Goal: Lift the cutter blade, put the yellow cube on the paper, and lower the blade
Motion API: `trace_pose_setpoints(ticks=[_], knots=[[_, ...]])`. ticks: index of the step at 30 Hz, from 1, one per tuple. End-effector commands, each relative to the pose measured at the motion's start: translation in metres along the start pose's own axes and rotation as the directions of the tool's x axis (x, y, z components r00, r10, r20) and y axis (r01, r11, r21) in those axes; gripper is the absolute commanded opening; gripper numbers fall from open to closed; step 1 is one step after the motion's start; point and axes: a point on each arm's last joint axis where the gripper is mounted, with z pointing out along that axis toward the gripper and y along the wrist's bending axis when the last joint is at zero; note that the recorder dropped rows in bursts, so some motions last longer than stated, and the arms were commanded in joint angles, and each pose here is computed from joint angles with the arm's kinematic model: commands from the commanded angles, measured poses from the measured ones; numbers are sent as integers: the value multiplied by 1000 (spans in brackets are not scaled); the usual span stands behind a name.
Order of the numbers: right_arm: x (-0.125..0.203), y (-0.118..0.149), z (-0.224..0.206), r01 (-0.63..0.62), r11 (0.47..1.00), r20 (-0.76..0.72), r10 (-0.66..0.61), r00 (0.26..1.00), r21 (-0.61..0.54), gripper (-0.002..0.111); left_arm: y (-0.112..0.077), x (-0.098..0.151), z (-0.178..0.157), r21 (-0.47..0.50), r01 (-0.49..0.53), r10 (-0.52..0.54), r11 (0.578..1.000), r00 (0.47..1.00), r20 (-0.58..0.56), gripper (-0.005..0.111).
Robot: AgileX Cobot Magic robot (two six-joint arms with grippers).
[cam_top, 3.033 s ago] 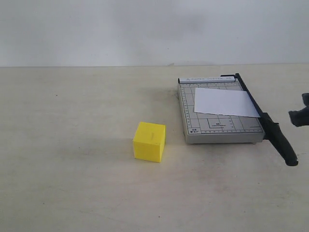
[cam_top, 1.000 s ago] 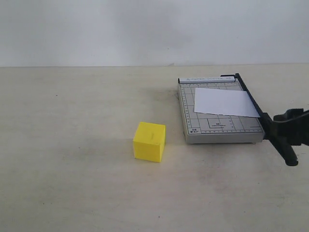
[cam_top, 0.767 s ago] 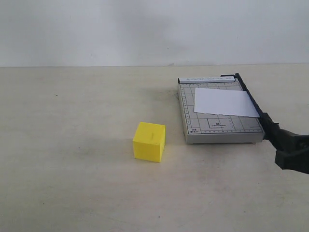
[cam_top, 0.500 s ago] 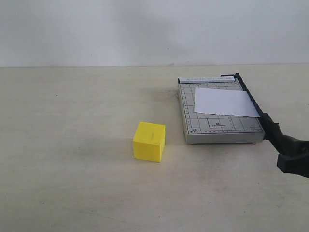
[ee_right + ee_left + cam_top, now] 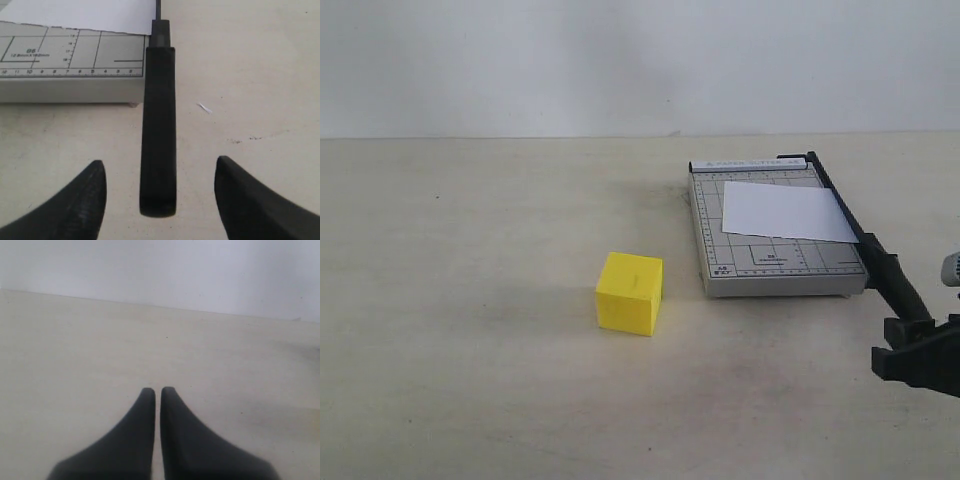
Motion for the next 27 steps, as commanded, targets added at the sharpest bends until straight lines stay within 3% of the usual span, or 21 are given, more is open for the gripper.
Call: trace_pose_setpoints(ticks=[1, 3, 5, 11, 27], knots=[[-1, 0, 2, -5, 1000, 6, 5, 1000, -1, 60, 0, -2, -1, -3, 0, 1, 1000, 1000, 20, 4], [-1, 0, 2, -12, 1000, 8, 12, 1000, -1, 56, 0, -2, -1, -3, 0, 1, 1000, 1000, 20, 4], [-1, 0, 2, -20, 1000, 6, 20, 1000, -1, 44, 0, -2, -1, -3, 0, 1, 1000, 1000, 20, 4], [0, 0, 2, -25, 1000, -4, 25, 1000, -1, -1, 0, -2, -1, -3, 0, 1, 1000, 1000, 20, 4], [-7, 0, 2, -24, 1000, 73, 24, 997, -9, 0, 0, -2, -1, -3, 0, 1, 1000, 1000, 20, 4]])
